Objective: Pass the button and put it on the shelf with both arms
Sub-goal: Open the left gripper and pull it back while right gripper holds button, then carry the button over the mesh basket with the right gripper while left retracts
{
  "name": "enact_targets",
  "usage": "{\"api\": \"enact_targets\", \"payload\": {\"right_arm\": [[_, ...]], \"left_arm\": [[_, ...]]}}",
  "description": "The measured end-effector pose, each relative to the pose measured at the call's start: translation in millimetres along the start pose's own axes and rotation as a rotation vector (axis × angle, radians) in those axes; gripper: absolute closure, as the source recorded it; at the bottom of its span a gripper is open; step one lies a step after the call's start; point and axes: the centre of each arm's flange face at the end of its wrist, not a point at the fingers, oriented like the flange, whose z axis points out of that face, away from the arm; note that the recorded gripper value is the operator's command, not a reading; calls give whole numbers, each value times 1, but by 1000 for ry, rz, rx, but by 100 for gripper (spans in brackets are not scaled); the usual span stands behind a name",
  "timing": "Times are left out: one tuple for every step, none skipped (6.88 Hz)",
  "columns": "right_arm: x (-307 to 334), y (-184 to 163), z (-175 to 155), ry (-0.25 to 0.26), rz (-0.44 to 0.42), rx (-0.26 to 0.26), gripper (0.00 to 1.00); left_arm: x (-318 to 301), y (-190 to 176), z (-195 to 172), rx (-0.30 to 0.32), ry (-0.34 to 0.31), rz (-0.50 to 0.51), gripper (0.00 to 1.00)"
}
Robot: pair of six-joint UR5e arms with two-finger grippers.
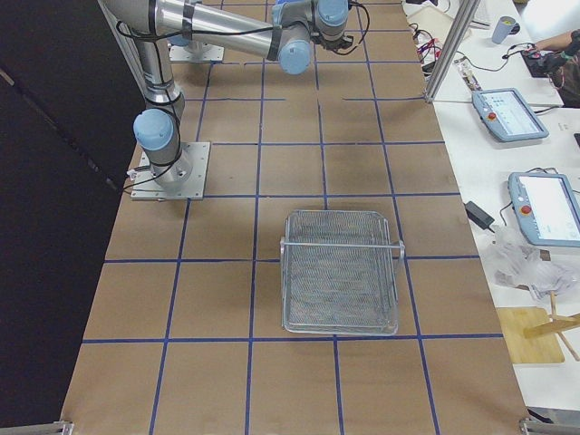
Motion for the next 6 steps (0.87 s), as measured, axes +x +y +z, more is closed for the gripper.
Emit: {"api": "enact_targets", "payload": {"right_arm": [[14,26,-17,53,-12,-96,100],[24,50,-40,108,-16,-199,100],[32,77,-71,163,0,-306,100],[42,118,-105,191,8,-408,100],[51,164,-141,195,-17,-474,100],[60,206,-179,205,-40,-529,100]], "left_arm": [[2,-2,-13,-45,-5,-72,0],[6,-5,-26,-69,-9,-154,0],[12,-6,-37,-88,-26,-238,0],[17,-5,-45,-116,-52,-317,0],[20,-4,-51,-133,-77,-385,0],[21,-2,-58,-136,-103,-464,0]]}}
